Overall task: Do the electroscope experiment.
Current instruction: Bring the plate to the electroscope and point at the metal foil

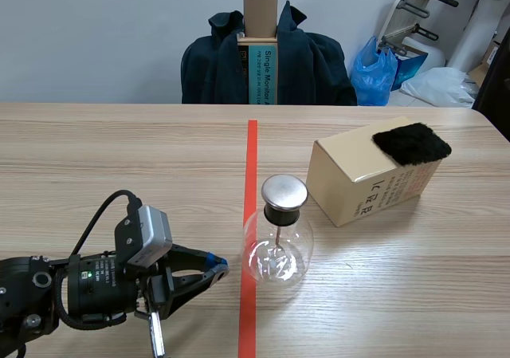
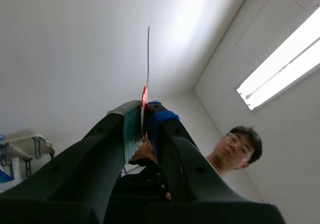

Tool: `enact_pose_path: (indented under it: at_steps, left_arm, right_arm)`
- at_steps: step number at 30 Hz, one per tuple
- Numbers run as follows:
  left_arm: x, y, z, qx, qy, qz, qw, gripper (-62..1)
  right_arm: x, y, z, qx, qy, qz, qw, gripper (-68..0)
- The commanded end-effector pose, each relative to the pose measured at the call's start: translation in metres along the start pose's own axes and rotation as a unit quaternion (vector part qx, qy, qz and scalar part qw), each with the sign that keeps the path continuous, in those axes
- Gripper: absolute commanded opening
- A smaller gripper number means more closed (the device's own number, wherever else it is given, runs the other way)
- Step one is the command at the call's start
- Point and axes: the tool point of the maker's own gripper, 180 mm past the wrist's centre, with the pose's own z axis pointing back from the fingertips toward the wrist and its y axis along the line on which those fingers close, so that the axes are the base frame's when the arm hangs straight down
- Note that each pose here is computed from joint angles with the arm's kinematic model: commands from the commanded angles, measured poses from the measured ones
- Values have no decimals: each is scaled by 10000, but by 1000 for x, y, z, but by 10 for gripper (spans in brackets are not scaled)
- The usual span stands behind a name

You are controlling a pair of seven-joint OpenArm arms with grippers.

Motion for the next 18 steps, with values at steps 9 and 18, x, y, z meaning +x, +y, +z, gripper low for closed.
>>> enact_pose_path:
  at_steps: [9, 18]
  left_arm:
    - [13, 6, -9, 205, -198, 18, 9996, -584]
    - [14, 10, -9, 308, -231, -4, 9993, -584]
  right_arm:
    - [80, 68, 2, 814, -817, -360, 9927, -669]
    - [123, 108, 59, 1580, -1158, -446, 9796, -669]
